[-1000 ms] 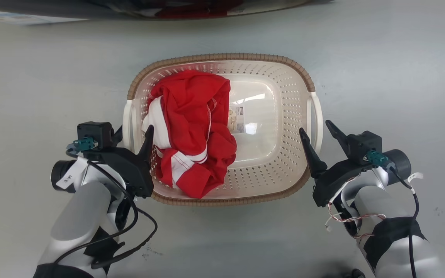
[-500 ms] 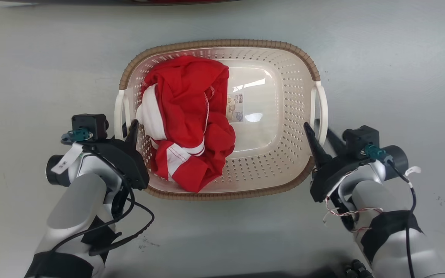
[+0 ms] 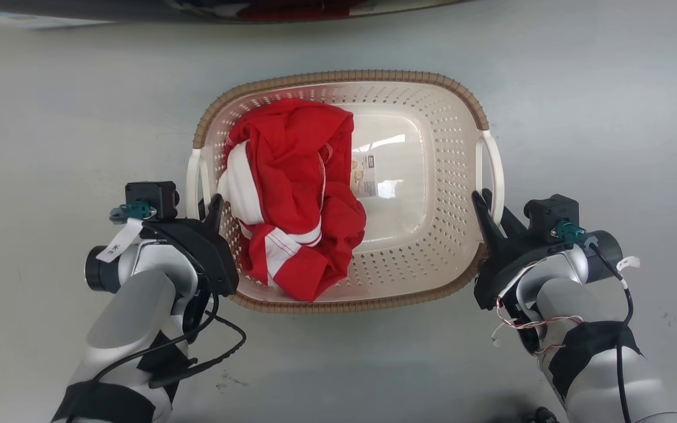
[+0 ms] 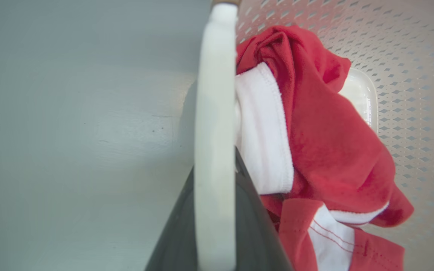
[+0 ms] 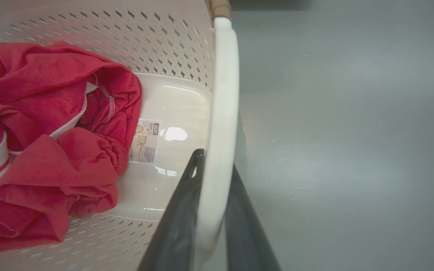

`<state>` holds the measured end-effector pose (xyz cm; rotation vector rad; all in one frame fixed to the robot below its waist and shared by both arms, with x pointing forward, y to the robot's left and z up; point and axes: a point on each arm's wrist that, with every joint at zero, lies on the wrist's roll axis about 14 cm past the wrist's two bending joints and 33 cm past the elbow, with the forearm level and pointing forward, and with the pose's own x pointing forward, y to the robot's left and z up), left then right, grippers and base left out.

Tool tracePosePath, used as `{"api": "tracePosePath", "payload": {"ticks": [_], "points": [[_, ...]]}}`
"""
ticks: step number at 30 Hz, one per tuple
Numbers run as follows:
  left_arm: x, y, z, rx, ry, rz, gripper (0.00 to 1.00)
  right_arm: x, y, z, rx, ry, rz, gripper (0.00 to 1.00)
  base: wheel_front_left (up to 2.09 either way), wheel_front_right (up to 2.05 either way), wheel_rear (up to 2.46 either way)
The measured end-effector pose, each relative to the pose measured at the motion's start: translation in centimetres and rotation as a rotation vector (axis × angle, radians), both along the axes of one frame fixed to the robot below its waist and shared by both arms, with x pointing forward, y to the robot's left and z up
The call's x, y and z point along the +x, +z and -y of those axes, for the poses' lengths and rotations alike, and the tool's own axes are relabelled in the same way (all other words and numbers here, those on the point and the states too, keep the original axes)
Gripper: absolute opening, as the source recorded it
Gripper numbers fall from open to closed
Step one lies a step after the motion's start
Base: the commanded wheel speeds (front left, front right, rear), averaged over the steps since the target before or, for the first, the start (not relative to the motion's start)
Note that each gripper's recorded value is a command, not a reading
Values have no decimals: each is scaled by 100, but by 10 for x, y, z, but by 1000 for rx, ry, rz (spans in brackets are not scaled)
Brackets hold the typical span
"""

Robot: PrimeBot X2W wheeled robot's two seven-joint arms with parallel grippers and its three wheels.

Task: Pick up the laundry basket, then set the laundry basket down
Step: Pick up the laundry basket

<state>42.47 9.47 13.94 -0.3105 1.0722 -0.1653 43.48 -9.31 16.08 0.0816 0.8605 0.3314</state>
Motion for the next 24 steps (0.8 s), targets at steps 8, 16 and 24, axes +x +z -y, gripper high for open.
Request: {"api": "tracePosePath", "payload": {"ticks": [8,16,24], "points": [[3,18,3,1,-9,1,0,-1,12,1,-14,18,-4,0,0,0,0],[-3,40,4,-5,-18,-46,0,-3,29,3,-46,56,-30,0,0,0,0],[-8,68,2,-19,-6,-81,0,-7,52,3,-67,70,-53,0,0,0,0]]}}
